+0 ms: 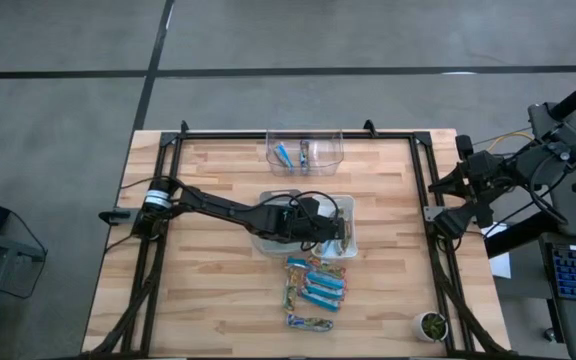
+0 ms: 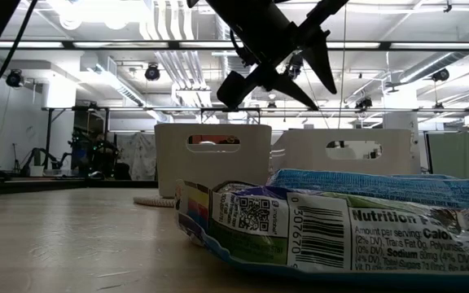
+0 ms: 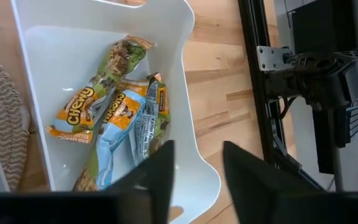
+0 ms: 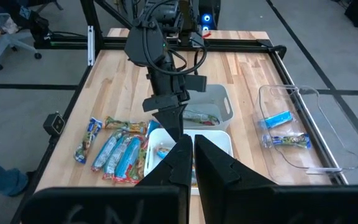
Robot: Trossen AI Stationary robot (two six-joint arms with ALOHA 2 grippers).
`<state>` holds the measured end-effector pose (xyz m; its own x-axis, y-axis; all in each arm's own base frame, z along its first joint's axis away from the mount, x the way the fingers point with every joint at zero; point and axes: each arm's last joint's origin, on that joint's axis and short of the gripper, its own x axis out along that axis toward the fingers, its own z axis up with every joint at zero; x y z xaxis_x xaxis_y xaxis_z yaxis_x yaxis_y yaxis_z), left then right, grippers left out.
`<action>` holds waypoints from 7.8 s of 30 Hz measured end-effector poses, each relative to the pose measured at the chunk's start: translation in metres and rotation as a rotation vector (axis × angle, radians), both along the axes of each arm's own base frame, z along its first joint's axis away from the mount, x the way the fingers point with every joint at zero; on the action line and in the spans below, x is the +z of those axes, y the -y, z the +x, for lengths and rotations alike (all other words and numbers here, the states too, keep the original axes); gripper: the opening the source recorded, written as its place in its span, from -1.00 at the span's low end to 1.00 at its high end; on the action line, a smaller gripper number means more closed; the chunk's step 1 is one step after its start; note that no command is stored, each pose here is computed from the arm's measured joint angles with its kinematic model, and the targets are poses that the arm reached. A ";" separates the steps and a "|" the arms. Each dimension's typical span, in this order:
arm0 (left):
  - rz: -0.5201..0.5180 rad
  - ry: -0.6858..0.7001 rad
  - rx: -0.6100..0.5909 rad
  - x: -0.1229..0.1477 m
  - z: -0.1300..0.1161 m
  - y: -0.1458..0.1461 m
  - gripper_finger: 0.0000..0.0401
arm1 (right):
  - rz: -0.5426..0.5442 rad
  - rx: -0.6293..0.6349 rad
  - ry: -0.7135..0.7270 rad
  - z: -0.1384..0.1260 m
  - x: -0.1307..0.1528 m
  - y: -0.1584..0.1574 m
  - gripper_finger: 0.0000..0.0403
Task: Pick and place Granola Bars by type
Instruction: Put the blue granola bar into the transparent bin
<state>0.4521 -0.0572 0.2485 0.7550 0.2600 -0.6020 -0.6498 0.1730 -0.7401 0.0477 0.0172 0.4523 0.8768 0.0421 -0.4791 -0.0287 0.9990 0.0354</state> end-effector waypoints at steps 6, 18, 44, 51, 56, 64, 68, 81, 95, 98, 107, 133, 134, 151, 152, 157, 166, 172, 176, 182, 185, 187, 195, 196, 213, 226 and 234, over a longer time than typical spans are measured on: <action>-0.006 -0.001 -0.029 0.001 0.000 0.001 -0.93 | 0.000 0.000 0.000 0.000 0.000 0.000 -0.96; 0.366 0.191 -0.351 0.091 -0.011 0.034 -1.00 | -0.010 0.000 -0.014 0.006 0.000 -0.004 -0.96; 0.879 -0.007 -0.749 0.182 -0.119 0.047 -1.00 | 0.026 -0.014 -0.012 0.052 0.002 -0.037 -0.96; 0.965 -0.059 -0.779 0.199 -0.149 0.025 -1.00 | 0.058 0.016 -0.049 0.074 -0.002 -0.055 -0.96; 1.011 -0.036 -0.774 0.216 -0.170 0.011 -1.00 | 0.075 0.025 -0.026 0.091 -0.003 -0.067 -0.96; 0.989 -0.014 -0.788 0.205 -0.202 0.002 -1.00 | 0.094 0.019 -0.018 0.114 -0.007 -0.084 -0.96; 0.965 0.036 -0.774 0.187 -0.217 -0.001 -1.00 | 0.102 0.019 -0.010 0.127 -0.010 -0.093 -0.96; 1.013 0.195 -0.757 0.146 -0.269 -0.013 -1.00 | 0.125 0.096 -0.014 0.161 -0.025 -0.129 -0.96; 1.006 0.189 -0.757 0.142 -0.285 -0.018 -1.00 | 0.191 0.206 -0.072 0.195 -0.021 -0.161 -0.96; 1.005 0.176 -0.764 0.141 -0.285 -0.018 -1.00 | 0.223 0.231 -0.120 0.198 -0.018 -0.166 -0.96; 1.003 0.171 -0.765 0.141 -0.285 -0.018 -1.00 | 0.202 0.263 -0.278 0.214 -0.015 -0.181 -0.96; 0.982 0.153 -0.768 0.138 -0.285 -0.018 -1.00 | 0.282 0.029 -0.604 0.270 -0.081 -0.222 -0.90; 0.982 0.153 -0.768 0.138 -0.285 -0.018 -1.00 | 0.292 0.021 -0.619 0.273 -0.086 -0.223 -0.86; 0.974 0.148 -0.771 0.137 -0.285 -0.018 -1.00 | 0.309 0.006 -0.837 0.313 -0.152 -0.234 0.15; 0.971 0.148 -0.770 0.137 -0.285 -0.018 -1.00 | 0.304 0.011 -0.843 0.314 -0.155 -0.235 0.18; 0.964 0.148 -0.767 0.137 -0.285 -0.018 -1.00 | 0.288 0.026 -0.871 0.326 -0.175 -0.236 0.29; 0.962 0.139 -0.771 0.136 -0.285 -0.018 -1.00 | 0.254 0.015 -0.901 0.345 -0.207 -0.233 0.31; 0.961 0.135 -0.773 0.136 -0.285 -0.018 -1.00 | 0.254 0.020 -0.922 0.353 -0.226 -0.236 0.28; 0.961 0.135 -0.773 0.136 -0.285 -0.018 -1.00 | 0.243 0.015 -0.943 0.356 -0.240 -0.238 0.26; 0.961 0.136 -0.773 0.136 -0.285 -0.018 -1.00 | 0.231 0.012 -0.957 0.360 -0.254 -0.239 0.27; 0.957 0.136 -0.770 0.136 -0.285 -0.018 -1.00 | 0.222 0.004 -0.973 0.362 -0.264 -0.240 0.26; 0.956 0.137 -0.770 0.136 -0.285 -0.018 -1.00 | 0.221 -0.002 -0.978 0.363 -0.269 -0.240 0.25; 0.955 0.134 -0.771 0.136 -0.286 -0.018 -1.00 | 0.197 -0.034 -0.986 0.367 -0.286 -0.239 0.24; 0.955 0.130 -0.773 0.136 -0.286 -0.018 -1.00 | 0.195 -0.038 -0.989 0.368 -0.288 -0.239 0.24; 0.952 0.110 -0.784 0.134 -0.286 -0.018 -1.00 | 0.191 -0.075 -1.015 0.374 -0.308 -0.230 0.09; 0.951 0.103 -0.788 0.133 -0.287 -0.018 -1.00 | 0.189 -0.075 -1.023 0.373 -0.310 -0.228 -0.35; 0.951 0.103 -0.787 0.133 -0.287 -0.018 -1.00 | 0.208 -0.047 -1.000 0.375 -0.299 -0.231 -0.63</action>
